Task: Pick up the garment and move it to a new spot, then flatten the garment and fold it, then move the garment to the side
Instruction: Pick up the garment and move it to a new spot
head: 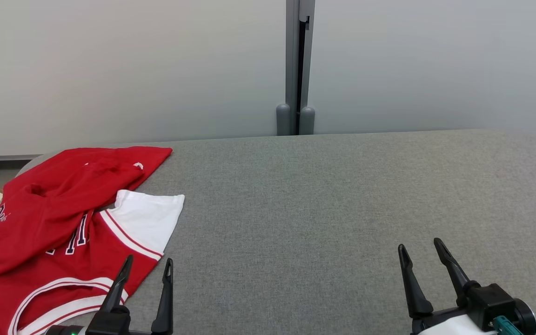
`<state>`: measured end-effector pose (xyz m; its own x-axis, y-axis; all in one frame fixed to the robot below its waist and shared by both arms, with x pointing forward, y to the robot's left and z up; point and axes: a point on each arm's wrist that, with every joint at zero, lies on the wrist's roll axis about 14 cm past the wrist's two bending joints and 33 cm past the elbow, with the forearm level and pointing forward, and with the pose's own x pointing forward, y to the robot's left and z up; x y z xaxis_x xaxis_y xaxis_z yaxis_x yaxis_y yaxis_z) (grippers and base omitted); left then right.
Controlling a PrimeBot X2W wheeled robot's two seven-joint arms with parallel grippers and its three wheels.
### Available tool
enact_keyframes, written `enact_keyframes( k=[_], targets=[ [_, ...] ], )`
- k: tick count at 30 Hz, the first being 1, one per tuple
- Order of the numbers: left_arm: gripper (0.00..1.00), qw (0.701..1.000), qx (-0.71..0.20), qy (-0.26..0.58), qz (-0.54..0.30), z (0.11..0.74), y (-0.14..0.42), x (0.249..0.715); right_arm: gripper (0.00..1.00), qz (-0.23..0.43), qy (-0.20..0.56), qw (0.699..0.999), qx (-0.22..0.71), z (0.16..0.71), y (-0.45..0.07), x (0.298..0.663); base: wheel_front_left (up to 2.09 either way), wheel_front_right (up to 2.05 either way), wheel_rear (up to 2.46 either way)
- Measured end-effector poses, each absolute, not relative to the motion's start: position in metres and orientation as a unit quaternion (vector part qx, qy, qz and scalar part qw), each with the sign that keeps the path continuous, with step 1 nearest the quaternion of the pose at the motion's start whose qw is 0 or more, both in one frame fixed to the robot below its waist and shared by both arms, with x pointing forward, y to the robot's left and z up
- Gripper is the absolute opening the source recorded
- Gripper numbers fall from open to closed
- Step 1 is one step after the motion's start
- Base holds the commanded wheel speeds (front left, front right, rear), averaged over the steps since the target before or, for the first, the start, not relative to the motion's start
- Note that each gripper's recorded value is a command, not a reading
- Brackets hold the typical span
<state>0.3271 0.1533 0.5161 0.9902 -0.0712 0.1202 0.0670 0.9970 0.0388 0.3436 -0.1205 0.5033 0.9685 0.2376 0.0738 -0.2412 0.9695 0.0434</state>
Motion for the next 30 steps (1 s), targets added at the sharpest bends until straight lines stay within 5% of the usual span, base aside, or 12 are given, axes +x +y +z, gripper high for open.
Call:
enact_keyframes(
  k=[12, 30],
  targets=[
    [1.0, 0.998, 0.014, -0.058, -0.016, 0.514, 0.165, 0.322, 1.0, 0.136, -0.034, 0.99, 0.028, 0.503, -0.11, 0.345, 0.0, 0.0, 0.0],
    [1.0, 0.986, 0.006, -0.037, 0.161, 0.495, 0.259, 0.244, 1.0, 0.306, -0.019, 0.951, 0.036, 0.502, 0.001, 0.348, 0.0, 0.0, 0.0]
  ],
)
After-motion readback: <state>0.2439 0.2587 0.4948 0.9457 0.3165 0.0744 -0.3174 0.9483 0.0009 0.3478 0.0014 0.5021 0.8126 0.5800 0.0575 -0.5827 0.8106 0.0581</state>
